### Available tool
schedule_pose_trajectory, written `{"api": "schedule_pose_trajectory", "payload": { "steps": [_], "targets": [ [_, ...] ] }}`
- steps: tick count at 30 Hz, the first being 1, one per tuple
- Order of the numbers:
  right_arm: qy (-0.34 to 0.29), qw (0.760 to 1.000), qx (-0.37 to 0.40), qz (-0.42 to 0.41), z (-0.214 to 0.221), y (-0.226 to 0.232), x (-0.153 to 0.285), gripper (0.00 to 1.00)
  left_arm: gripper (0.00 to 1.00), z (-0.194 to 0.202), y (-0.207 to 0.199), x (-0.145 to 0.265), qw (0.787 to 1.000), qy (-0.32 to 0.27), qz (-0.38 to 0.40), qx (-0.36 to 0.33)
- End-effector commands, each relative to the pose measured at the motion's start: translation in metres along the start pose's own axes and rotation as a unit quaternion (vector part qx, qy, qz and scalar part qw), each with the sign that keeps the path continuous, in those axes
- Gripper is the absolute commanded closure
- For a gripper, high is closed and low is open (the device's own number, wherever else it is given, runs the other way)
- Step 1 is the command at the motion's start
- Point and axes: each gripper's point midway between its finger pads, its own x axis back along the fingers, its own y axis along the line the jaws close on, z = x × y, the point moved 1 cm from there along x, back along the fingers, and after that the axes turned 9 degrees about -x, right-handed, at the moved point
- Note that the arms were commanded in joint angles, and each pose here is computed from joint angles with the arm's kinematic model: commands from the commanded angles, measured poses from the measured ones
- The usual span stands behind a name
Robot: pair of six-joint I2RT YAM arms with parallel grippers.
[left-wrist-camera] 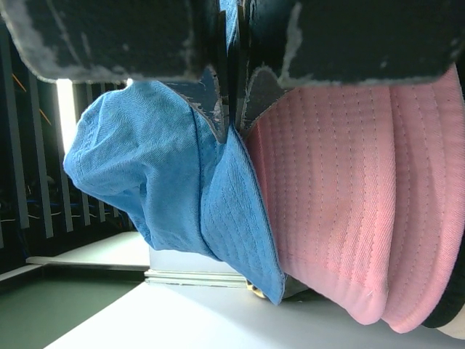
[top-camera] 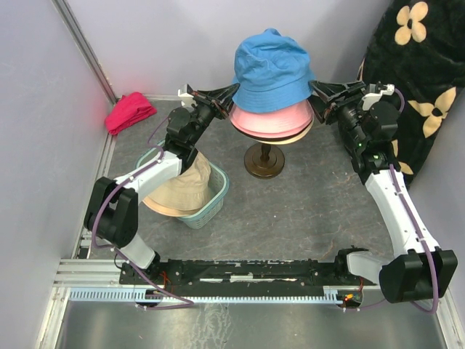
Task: Stack the hats
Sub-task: Stack the hat on the hat.
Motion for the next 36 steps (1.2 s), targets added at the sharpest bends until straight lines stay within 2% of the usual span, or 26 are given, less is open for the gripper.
{"api": "schedule_pose_trajectory", "payload": {
  "steps": [1,10,14,15,16,19,20,36],
  "targets": [
    [0.007,0.998,0.015,-0.054,0.011,0.046,0.011,0.40,0.95,0.012,0.003,-0.004,0.999,0.016,-0.007,-0.028],
    [0.008,0.998,0.011,-0.066,0.015,0.056,0.013,0.41,0.96,0.015,0.005,-0.001,0.999,0.019,-0.011,-0.030],
    [0.014,0.997,-0.001,-0.073,0.019,0.059,0.010,0.46,0.96,0.018,0.006,-0.002,0.999,0.020,-0.012,-0.031],
    [0.017,0.997,-0.005,-0.076,0.021,0.059,0.009,0.56,0.96,0.018,0.005,-0.002,0.999,0.020,-0.011,-0.031],
    [0.016,0.997,-0.005,-0.076,0.021,0.059,0.010,0.59,0.96,0.018,0.005,-0.002,0.999,0.020,-0.011,-0.031],
    [0.004,0.998,-0.005,-0.070,0.018,0.054,0.012,0.89,0.96,0.018,0.005,-0.002,0.999,0.018,-0.011,-0.031],
    [0.002,0.998,-0.004,-0.067,0.017,0.053,0.013,0.97,0.96,0.018,0.005,-0.002,0.999,0.018,-0.011,-0.030],
    [0.000,1.000,-0.023,-0.001,0.007,-0.018,0.010,0.99,0.95,0.011,0.015,-0.007,1.000,0.002,-0.018,-0.010]
  ]
}}
